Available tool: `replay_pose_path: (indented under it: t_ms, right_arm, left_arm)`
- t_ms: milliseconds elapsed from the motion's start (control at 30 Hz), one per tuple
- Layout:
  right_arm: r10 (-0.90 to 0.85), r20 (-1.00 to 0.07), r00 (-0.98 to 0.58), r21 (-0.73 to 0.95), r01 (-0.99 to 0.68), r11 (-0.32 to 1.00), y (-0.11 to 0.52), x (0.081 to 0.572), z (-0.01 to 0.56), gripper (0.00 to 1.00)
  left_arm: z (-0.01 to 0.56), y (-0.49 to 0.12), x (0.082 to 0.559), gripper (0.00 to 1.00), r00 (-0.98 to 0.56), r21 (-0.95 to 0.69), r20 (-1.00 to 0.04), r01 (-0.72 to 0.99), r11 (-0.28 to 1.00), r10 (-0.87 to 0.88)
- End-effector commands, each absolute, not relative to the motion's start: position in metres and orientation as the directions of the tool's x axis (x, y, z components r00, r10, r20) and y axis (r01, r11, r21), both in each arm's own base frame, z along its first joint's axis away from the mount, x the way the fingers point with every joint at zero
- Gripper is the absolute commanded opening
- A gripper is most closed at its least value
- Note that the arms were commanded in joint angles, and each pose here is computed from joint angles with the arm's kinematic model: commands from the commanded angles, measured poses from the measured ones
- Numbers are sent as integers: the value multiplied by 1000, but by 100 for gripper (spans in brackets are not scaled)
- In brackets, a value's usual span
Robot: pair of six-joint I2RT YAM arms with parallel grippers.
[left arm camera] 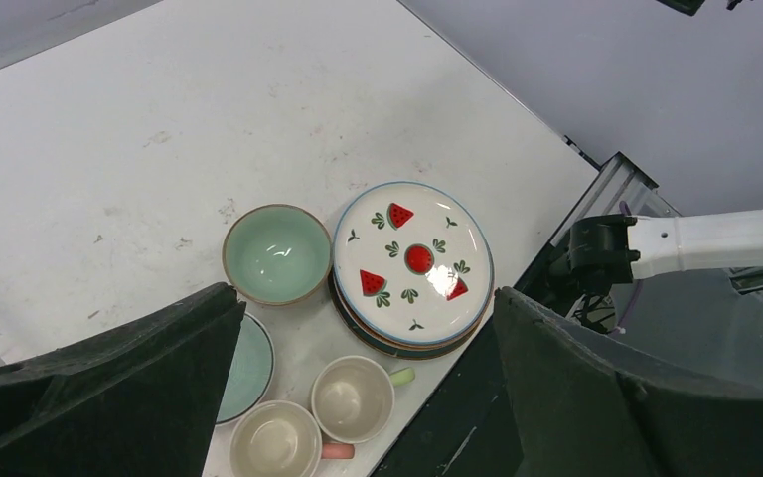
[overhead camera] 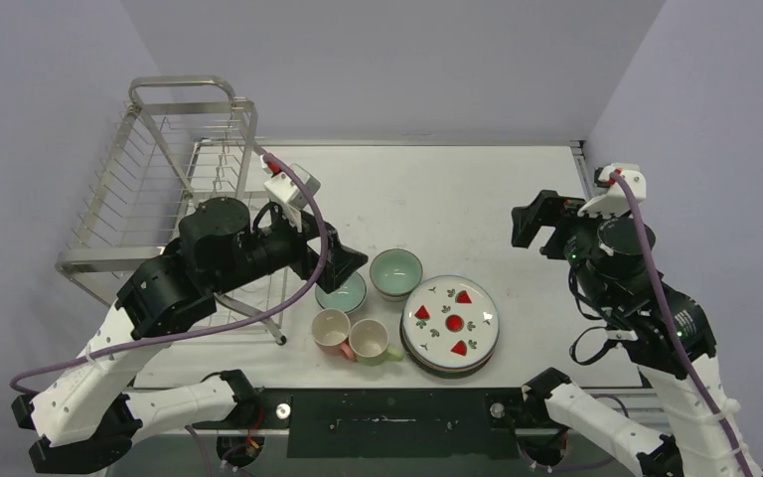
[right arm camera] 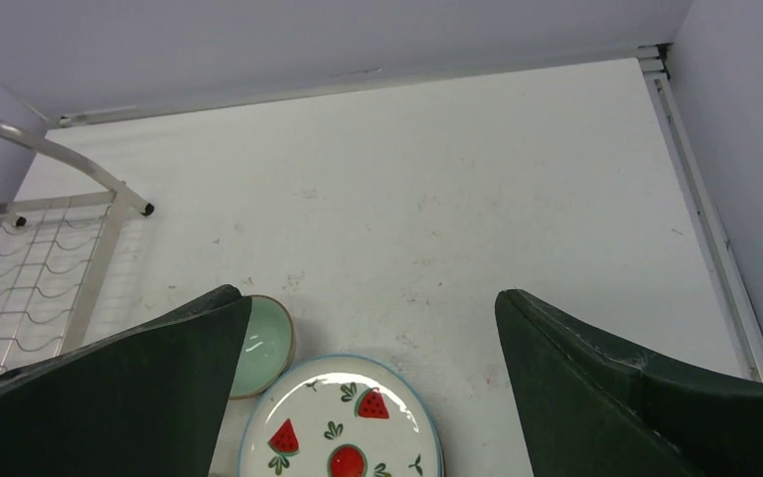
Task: Load the mixed dishes into the dish rack
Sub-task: Move the dish rack to the center of the board.
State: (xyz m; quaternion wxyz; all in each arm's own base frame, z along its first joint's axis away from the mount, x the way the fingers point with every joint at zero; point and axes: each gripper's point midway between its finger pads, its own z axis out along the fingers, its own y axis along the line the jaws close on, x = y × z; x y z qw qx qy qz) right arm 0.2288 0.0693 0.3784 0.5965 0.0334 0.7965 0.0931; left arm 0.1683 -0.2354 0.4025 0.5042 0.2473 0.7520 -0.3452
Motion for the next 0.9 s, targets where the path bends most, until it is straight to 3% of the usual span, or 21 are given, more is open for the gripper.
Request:
replay_pose_path:
  t_ms: [0,433,700,867]
  right_arm:
    - [199,-960,-196,209,-29,978,59,228,404,100]
    - [105,-958,-266,156,-181,971,87,230,398,100]
    - [85,-953,-289,159,-242,957,106,239,391,100]
    - [92,-945,-313,187,-289,939,125,250,391,100]
  left_arm:
    - [440,-236,166,97,-297,-274,-953,748,604,-65]
    - [457,-227,161,97,-316,-330,-939,725,604,-133]
    - [477,-186,161,97,-342,-428,-900,580,693,-269]
    - [482,-141,164,97,-329,-507,-857,398,765,-397]
